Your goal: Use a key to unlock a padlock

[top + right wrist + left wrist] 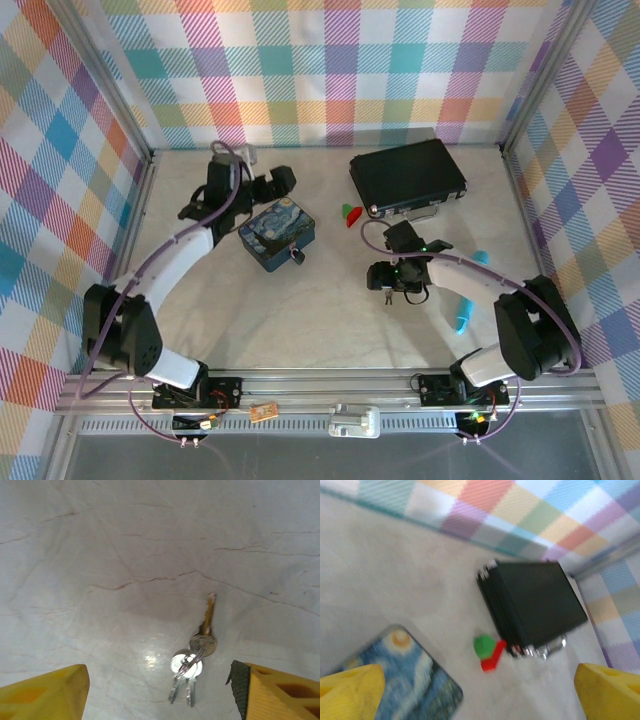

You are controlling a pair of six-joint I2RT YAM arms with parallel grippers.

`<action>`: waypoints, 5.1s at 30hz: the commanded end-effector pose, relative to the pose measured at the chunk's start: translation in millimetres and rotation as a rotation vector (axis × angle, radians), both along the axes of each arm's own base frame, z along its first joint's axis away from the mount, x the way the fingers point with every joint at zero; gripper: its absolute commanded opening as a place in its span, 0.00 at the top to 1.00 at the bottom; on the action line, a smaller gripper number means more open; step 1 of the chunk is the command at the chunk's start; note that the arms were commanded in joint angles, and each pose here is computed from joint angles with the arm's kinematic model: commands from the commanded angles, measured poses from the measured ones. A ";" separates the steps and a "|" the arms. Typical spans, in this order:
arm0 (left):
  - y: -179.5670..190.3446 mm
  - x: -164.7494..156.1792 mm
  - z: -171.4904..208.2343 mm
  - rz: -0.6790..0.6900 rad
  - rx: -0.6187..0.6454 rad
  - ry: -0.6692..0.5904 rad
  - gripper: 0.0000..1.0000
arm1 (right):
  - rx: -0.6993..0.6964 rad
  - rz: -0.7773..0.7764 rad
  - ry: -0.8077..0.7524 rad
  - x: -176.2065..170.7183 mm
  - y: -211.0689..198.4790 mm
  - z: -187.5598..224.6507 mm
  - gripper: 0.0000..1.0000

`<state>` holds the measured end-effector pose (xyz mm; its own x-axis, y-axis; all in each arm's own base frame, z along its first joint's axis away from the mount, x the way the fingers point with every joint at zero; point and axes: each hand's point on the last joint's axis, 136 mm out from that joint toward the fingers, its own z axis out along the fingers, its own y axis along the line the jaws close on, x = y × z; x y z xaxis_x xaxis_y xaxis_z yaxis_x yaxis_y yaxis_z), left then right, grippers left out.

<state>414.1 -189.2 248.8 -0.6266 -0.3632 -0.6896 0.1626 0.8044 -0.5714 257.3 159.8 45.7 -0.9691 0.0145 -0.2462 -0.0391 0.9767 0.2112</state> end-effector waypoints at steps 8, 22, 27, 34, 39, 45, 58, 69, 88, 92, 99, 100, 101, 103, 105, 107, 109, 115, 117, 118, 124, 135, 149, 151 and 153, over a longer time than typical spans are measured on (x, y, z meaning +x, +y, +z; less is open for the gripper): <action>-49.0 -76.9 -79.8 0.003 -0.016 0.169 0.03 | -0.131 -0.055 0.065 -7.7 -8.0 -15.6 0.49; -44.6 -60.0 -53.3 0.047 0.011 0.077 0.02 | -0.213 -0.082 0.071 -13.2 -16.0 -28.6 0.58; -39.6 -66.3 -57.1 0.062 -0.007 0.089 0.02 | -0.228 -0.041 0.052 -3.9 -12.4 -31.4 0.63; -32.2 -68.6 -50.2 0.080 0.010 0.070 0.02 | -0.137 0.064 0.017 7.6 13.1 -33.4 0.72; -30.6 -70.7 -49.6 0.087 -0.004 0.072 0.02 | -0.144 0.121 0.015 11.5 18.2 -34.4 0.80; -27.9 -72.5 -50.2 0.096 -0.003 0.075 0.02 | -0.164 0.148 0.027 6.8 14.1 -42.3 0.90; -49.2 -85.6 -42.9 0.053 -0.133 0.098 0.02 | -0.081 0.328 -0.077 18.4 33.3 -16.5 1.00; -84.9 -90.9 -52.9 0.053 -0.306 0.161 0.06 | 0.165 0.186 -0.150 27.9 47.8 38.6 1.00; -151.4 -79.7 -66.4 -0.086 -0.344 0.201 0.35 | 0.397 0.137 -0.318 41.0 72.4 99.5 1.00; -163.2 -78.7 -71.4 -0.112 -0.349 0.220 0.42 | 0.417 0.139 -0.335 42.9 75.1 107.3 1.00; -176.3 -78.5 -73.0 -0.140 -0.366 0.231 0.50 | 0.434 0.140 -0.359 45.7 77.4 116.9 1.00; -177.5 -78.6 -72.5 -0.144 -0.369 0.231 0.53 | 0.435 0.142 -0.362 46.0 77.5 118.0 1.00; -178.4 -78.8 -72.5 -0.148 -0.368 0.229 0.56 | 0.434 0.142 -0.363 46.3 77.4 117.9 1.00; -179.2 -79.5 -73.0 -0.151 -0.371 0.231 0.63 | 0.436 0.143 -0.363 46.1 77.7 118.6 1.00; -179.8 -79.3 -72.6 -0.153 -0.374 0.230 0.66 | 0.440 0.142 -0.363 46.1 78.2 119.4 1.00; -179.9 -79.9 -72.9 -0.155 -0.376 0.230 0.71 | 0.440 0.143 -0.365 46.3 78.3 119.8 1.00; -180.1 -80.3 -72.3 -0.156 -0.379 0.229 0.74 | 0.445 0.143 -0.365 46.4 78.9 120.5 1.00; -180.9 -80.4 -70.7 -0.161 -0.384 0.225 0.93 | 0.460 0.144 -0.368 46.6 81.1 123.2 1.00; -180.1 -80.3 -70.9 -0.159 -0.379 0.222 1.00 | 0.465 0.145 -0.371 46.1 81.1 125.0 1.00; -179.0 -79.4 -71.2 -0.155 -0.373 0.217 1.00 | 0.469 0.149 -0.375 45.6 81.5 126.4 1.00; -168.4 -71.7 -48.3 -0.225 -0.304 0.086 1.00 | 0.502 0.229 -0.444 43.7 73.7 146.0 0.64; -165.2 -94.7 5.4 -0.595 -0.287 -0.084 1.00 | 0.862 0.444 -0.525 26.2 63.7 200.6 0.57; -166.7 -105.5 31.0 -0.703 -0.359 -0.127 1.00 | 0.978 0.573 -0.452 6.4 87.0 194.7 0.61; -166.4 -104.6 33.0 -0.699 -0.369 -0.127 1.00 | 0.977 0.573 -0.441 5.7 88.2 191.0 0.61; -166.4 -105.0 34.7 -0.698 -0.376 -0.130 1.00 | 0.971 0.565 -0.430 5.7 88.0 186.4 0.61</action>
